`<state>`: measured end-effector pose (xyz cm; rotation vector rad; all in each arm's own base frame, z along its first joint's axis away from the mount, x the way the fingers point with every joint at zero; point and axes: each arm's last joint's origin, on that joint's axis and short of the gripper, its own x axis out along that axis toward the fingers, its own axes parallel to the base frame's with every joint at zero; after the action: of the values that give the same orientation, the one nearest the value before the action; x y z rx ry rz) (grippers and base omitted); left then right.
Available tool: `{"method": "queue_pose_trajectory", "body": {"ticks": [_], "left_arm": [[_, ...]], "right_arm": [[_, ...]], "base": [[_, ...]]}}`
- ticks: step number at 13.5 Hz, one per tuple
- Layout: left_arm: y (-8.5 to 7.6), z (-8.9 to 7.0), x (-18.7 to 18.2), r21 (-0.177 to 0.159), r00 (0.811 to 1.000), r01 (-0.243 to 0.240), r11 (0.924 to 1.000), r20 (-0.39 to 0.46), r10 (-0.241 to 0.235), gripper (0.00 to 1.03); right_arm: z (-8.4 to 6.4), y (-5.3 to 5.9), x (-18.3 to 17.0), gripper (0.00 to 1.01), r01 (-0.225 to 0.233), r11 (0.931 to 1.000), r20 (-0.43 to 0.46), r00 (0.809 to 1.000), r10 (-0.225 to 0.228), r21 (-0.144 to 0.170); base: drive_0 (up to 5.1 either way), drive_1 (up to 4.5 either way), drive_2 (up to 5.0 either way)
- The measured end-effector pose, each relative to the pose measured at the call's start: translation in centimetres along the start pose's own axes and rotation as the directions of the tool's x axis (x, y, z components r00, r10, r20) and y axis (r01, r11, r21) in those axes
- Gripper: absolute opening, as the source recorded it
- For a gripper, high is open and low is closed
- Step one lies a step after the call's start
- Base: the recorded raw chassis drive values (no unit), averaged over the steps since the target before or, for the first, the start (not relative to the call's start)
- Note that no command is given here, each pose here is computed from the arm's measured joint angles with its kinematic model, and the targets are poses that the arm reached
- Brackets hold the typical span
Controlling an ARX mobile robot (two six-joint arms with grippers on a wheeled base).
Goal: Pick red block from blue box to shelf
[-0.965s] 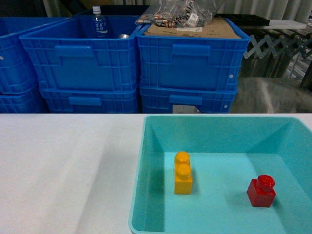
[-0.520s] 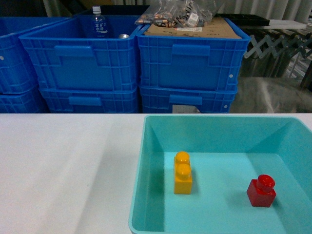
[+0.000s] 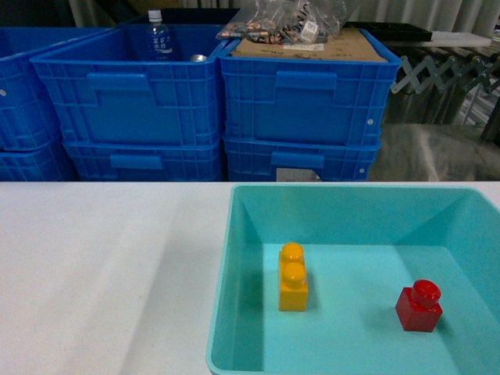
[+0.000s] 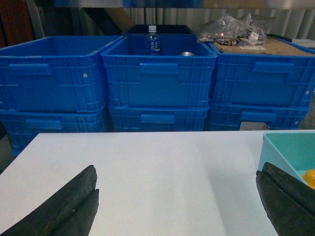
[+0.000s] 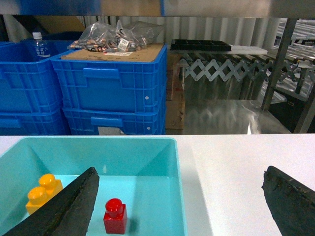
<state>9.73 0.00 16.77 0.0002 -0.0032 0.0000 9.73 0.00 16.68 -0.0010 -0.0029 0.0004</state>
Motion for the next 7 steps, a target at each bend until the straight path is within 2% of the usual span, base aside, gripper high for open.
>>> {"method": "queue_pose_trajectory", "body": {"ticks": [7], "left_arm": [[0.00,0.00,0.00,0.000,1.000,0.000,1.0000,0.000,0.000,0.98]], "right_arm": [[0.00,0.00,0.00,0.98,0.000,1.0000,0.000,1.000,0.000,0.000]], "base": [[0.0,0.00,0.0]]}}
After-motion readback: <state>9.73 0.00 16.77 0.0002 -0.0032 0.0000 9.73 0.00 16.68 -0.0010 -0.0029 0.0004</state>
